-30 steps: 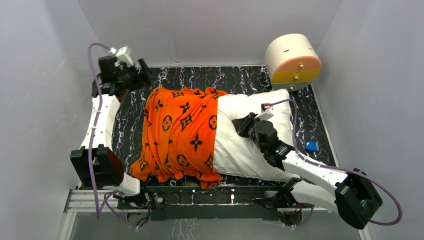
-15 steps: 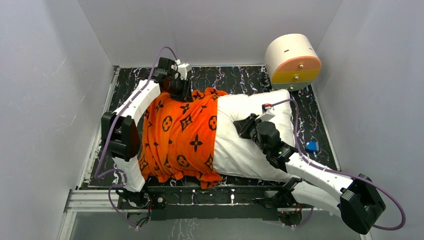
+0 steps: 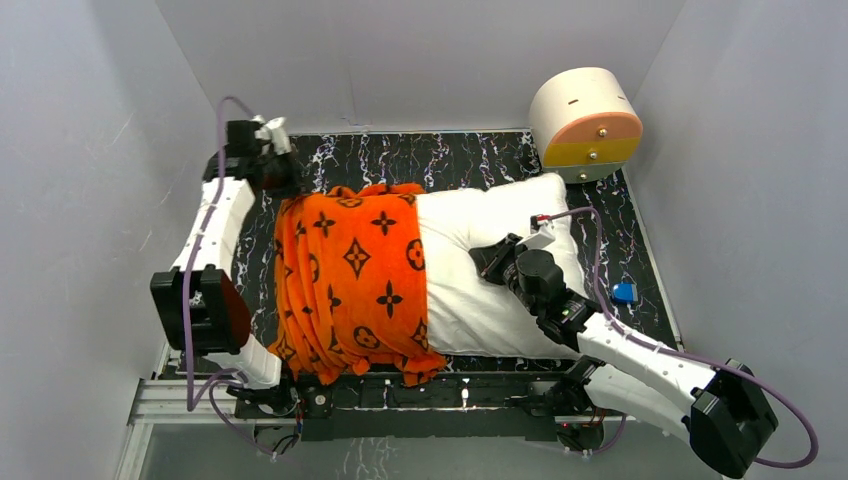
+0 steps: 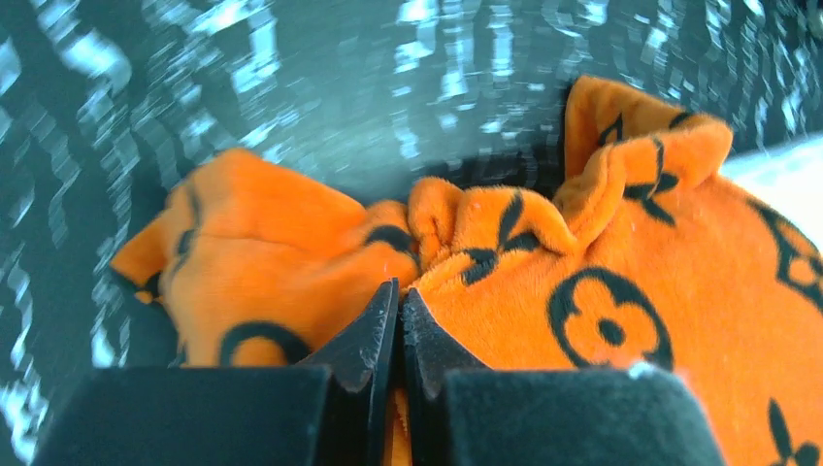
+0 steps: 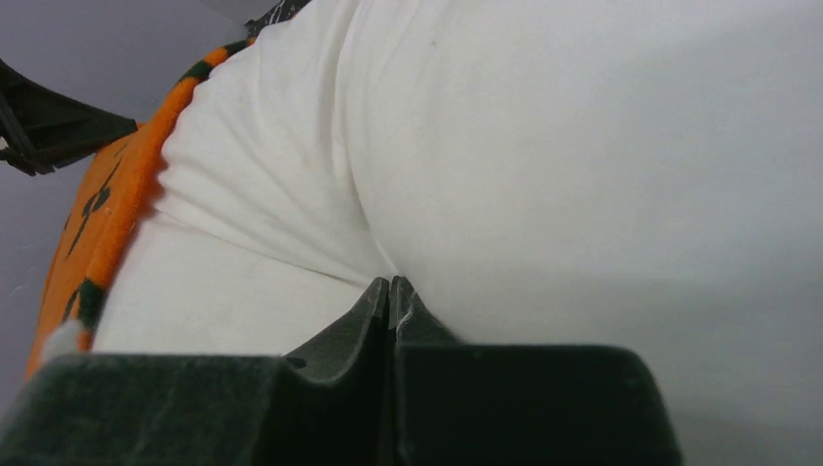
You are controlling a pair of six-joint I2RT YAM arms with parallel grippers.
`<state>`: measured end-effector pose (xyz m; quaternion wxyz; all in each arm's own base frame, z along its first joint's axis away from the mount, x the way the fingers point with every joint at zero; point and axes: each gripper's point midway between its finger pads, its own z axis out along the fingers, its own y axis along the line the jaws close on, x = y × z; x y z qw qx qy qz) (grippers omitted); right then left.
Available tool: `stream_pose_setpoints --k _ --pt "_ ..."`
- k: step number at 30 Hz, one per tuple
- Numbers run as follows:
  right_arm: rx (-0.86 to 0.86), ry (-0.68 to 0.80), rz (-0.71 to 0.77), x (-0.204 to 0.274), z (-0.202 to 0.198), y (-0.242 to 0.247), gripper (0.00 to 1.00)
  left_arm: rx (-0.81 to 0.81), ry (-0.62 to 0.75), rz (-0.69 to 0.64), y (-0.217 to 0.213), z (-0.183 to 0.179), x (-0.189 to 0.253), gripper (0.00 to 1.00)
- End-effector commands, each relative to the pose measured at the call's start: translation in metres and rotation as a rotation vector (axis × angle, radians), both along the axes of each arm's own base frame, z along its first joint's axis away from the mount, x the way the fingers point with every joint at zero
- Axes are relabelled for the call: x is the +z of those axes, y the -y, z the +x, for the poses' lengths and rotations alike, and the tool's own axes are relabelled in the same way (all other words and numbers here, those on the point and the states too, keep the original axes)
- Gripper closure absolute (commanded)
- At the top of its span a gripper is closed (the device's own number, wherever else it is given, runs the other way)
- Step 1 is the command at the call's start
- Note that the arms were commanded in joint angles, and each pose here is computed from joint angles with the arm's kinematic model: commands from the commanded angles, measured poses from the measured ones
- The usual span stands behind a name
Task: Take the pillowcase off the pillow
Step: Remove the pillow from the pillowcase.
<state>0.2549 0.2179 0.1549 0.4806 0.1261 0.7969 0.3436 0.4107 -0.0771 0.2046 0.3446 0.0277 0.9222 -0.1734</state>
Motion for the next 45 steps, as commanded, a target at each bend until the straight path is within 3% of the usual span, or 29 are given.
stream_pose_setpoints --k 1,5,9,13,14,16,19,20,22,24,26,28,29,31,33,37,40,42,45 --pt "-0.012 -0.341 -0.373 -0.121 -0.055 0.059 0.89 0.329 0.075 0.09 -0.108 -0.012 0.022 1.0" --pt "0.001 -0.34 -0.374 -0.12 -0.053 0.055 0.88 0.327 0.088 0.038 -0.101 -0.012 0.027 1.0" --pt "0.016 -0.345 -0.384 -0.119 -0.051 0.051 0.88 0.174 0.14 -0.112 -0.066 -0.006 0.045 0.92" --pt "0.117 -0.295 -0.342 -0.095 -0.05 0.031 0.82 0.041 0.146 -0.222 -0.037 -0.008 0.055 0.93" --pt "0.161 -0.263 -0.313 -0.076 -0.049 0.022 0.8 0.022 0.141 -0.225 -0.033 -0.009 0.054 0.88" --pt "0.252 -0.123 -0.223 -0.02 -0.042 -0.002 0.73 0.001 0.136 -0.208 -0.027 -0.012 0.052 0.58" --pt "0.287 0.072 -0.166 0.053 -0.033 -0.013 0.61 0.025 0.151 -0.154 -0.026 -0.017 0.051 0.43" --pt "0.285 0.102 -0.189 0.067 -0.028 -0.012 0.55 0.049 0.158 -0.135 -0.029 -0.019 0.052 0.35" --pt "0.286 0.12 -0.267 0.08 -0.019 -0.012 0.43 0.079 0.183 -0.127 -0.031 -0.024 0.058 0.3" --pt "0.272 0.105 -0.369 0.085 -0.008 -0.008 0.38 0.09 0.208 -0.134 -0.03 -0.029 0.063 0.23" --pt "0.15 0.09 -0.537 0.095 0.011 0.02 0.33 0.122 0.22 -0.128 -0.033 -0.04 0.068 0.22" --pt "-0.066 0.09 -0.7 0.115 0.027 0.065 0.21 0.261 0.248 -0.11 -0.049 -0.054 0.064 0.22" --pt "-0.116 0.114 -0.751 0.127 0.029 0.079 0.14 0.318 0.29 -0.116 -0.054 -0.061 0.062 0.19" --pt "-0.085 0.177 -0.766 0.143 0.033 0.078 0.09 0.388 0.368 -0.127 -0.061 -0.077 0.058 0.07" --pt "-0.081 0.144 -0.74 0.14 0.038 0.081 0.04 0.45 0.341 -0.116 -0.068 -0.086 0.048 0.02" --pt "-0.143 -0.043 -0.729 0.094 0.053 0.104 0.01 0.552 0.264 -0.089 -0.081 -0.095 0.036 0.02" --pt "-0.193 -0.165 -0.606 0.062 0.063 0.131 0.02 0.697 0.305 -0.067 -0.1 -0.112 0.042 0.02" --pt "-0.213 -0.209 -0.512 0.044 0.07 0.149 0.02 0.712 0.264 -0.041 -0.103 -0.115 0.029 0.02" --pt "-0.085 -0.262 -0.343 0.02 0.071 0.139 0.01 0.729 0.211 -0.048 -0.101 -0.119 0.007 0.02"
